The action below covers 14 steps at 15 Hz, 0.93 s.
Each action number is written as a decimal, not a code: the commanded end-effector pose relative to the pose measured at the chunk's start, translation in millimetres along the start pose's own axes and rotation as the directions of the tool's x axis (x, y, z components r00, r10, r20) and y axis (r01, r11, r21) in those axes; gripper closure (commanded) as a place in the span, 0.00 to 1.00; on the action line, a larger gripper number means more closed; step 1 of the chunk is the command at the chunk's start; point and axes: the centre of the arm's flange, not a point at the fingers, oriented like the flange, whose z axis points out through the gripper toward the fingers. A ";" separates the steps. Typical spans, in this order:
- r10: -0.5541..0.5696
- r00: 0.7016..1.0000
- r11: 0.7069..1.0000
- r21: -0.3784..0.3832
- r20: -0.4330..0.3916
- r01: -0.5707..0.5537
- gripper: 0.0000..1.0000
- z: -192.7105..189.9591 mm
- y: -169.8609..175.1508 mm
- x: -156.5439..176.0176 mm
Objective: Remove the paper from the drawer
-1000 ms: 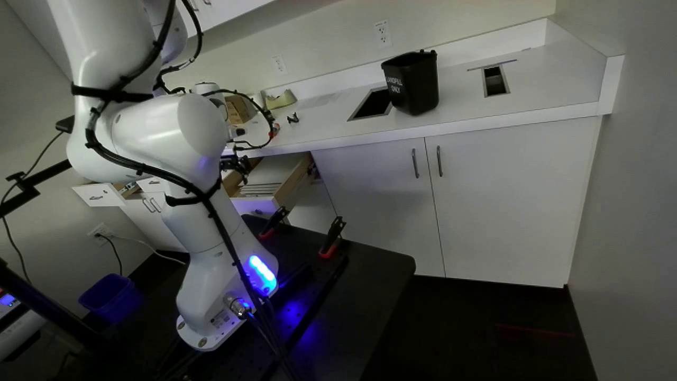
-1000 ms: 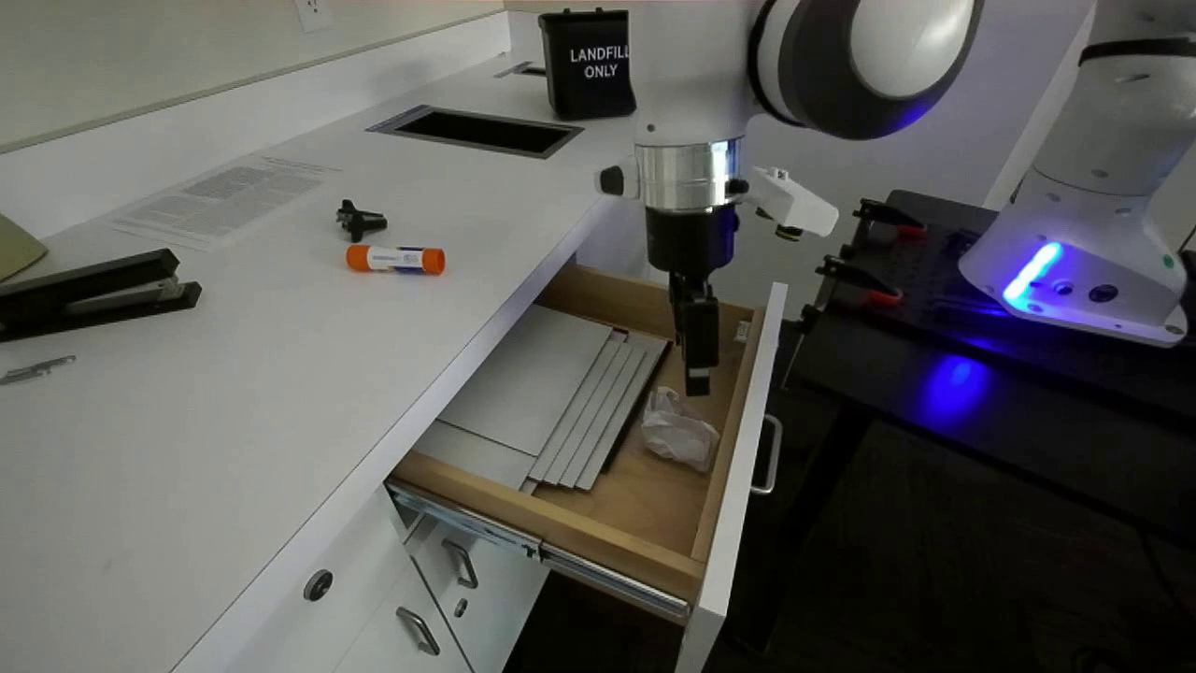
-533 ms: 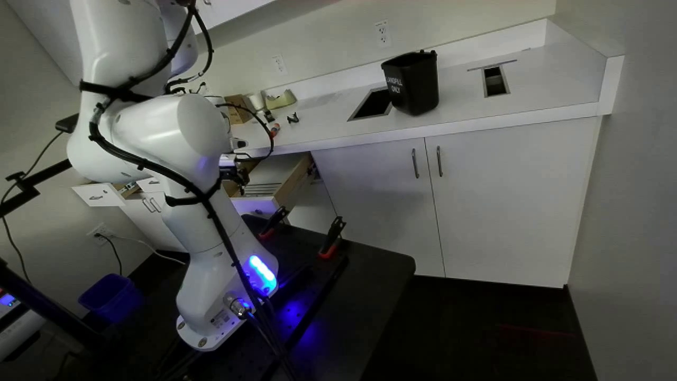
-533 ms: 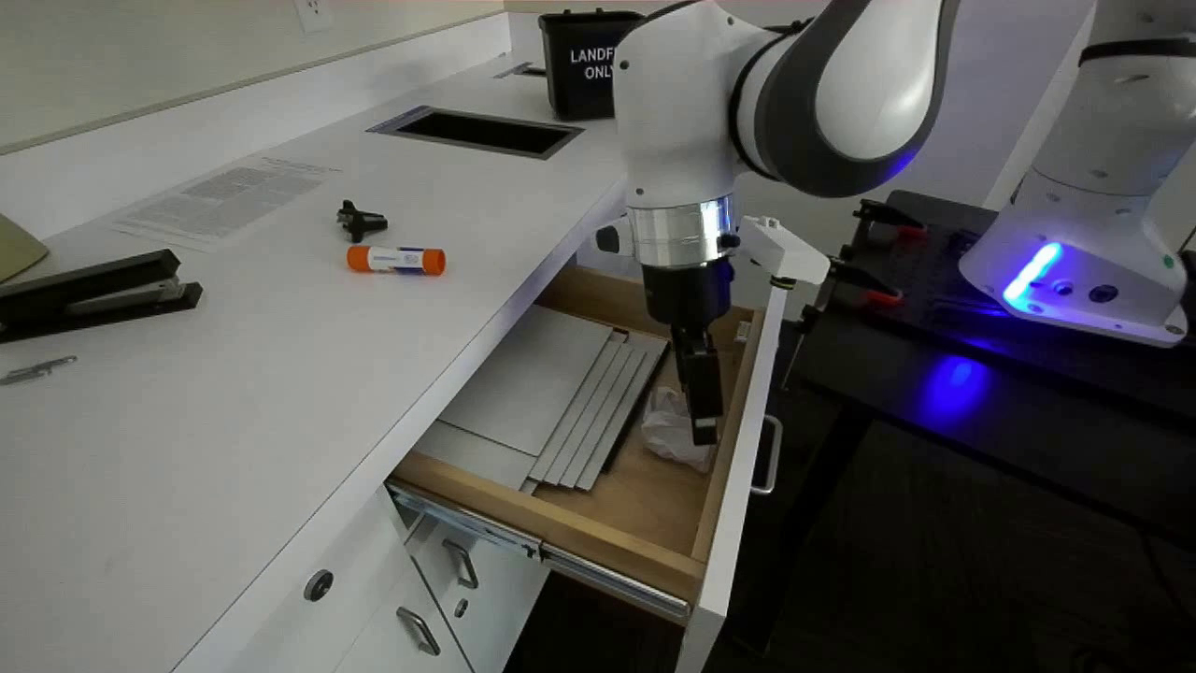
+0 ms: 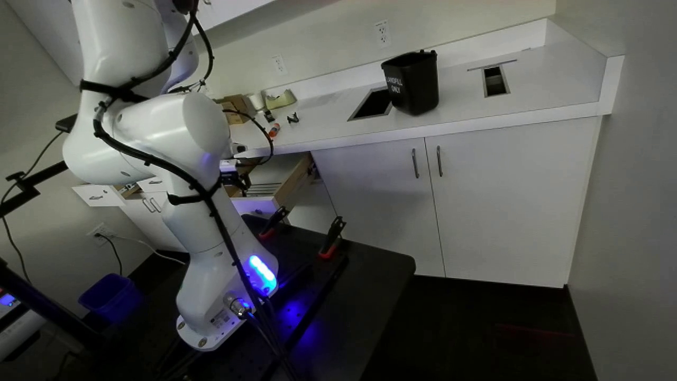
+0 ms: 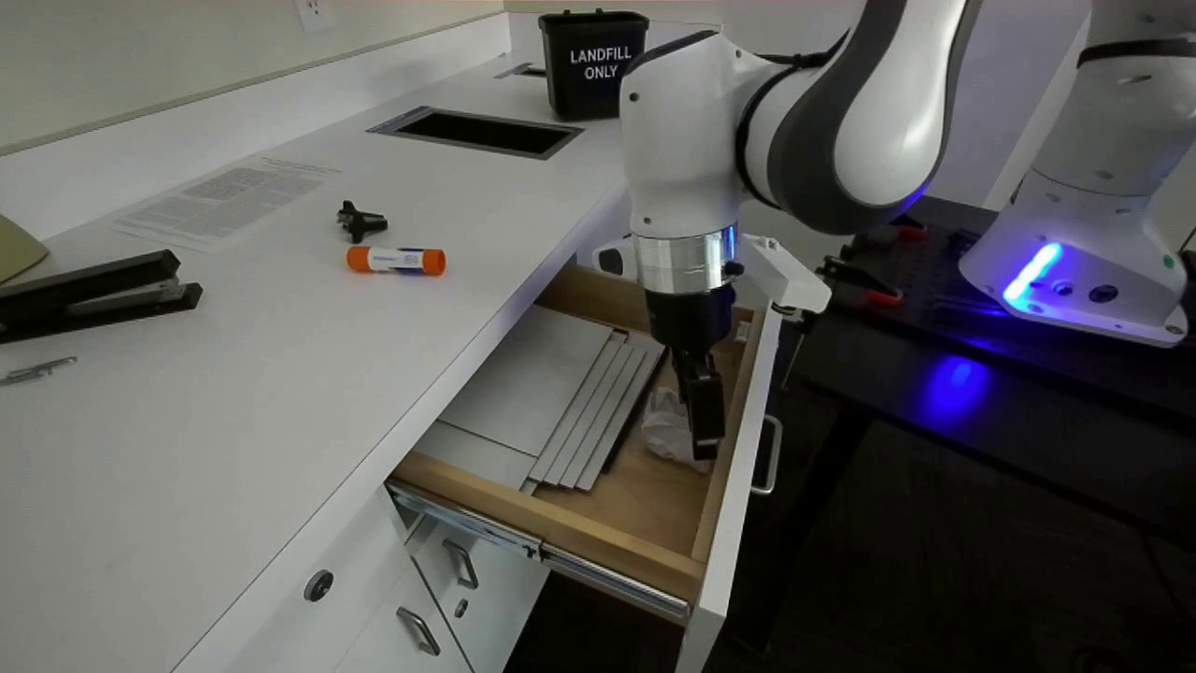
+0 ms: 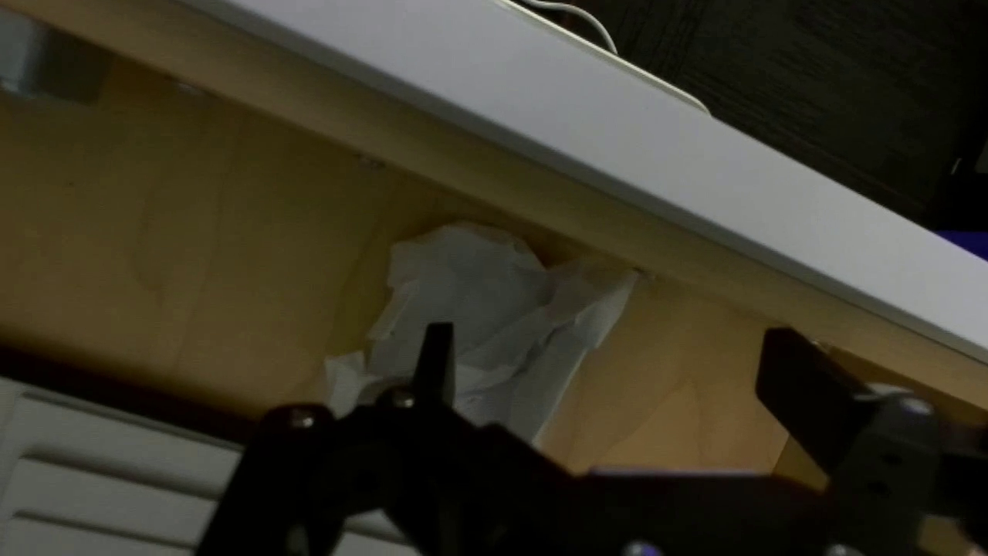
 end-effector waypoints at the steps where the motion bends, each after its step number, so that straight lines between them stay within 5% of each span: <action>1: 0.001 0.998 0.998 -0.063 -0.057 -0.004 0.00 16.8 -4.9 4.8; 5: -0.004 0.995 0.993 -0.119 -0.095 -0.008 0.00 29.2 -0.5 6.6; 6: -0.008 0.995 0.992 -0.128 -0.101 -0.005 0.25 31.9 0.4 7.2; 8: -0.018 0.994 0.990 -0.143 -0.105 0.003 0.34 35.6 0.4 9.0; 14: -0.043 0.992 0.986 -0.162 -0.115 0.024 0.81 30.1 -9.1 13.9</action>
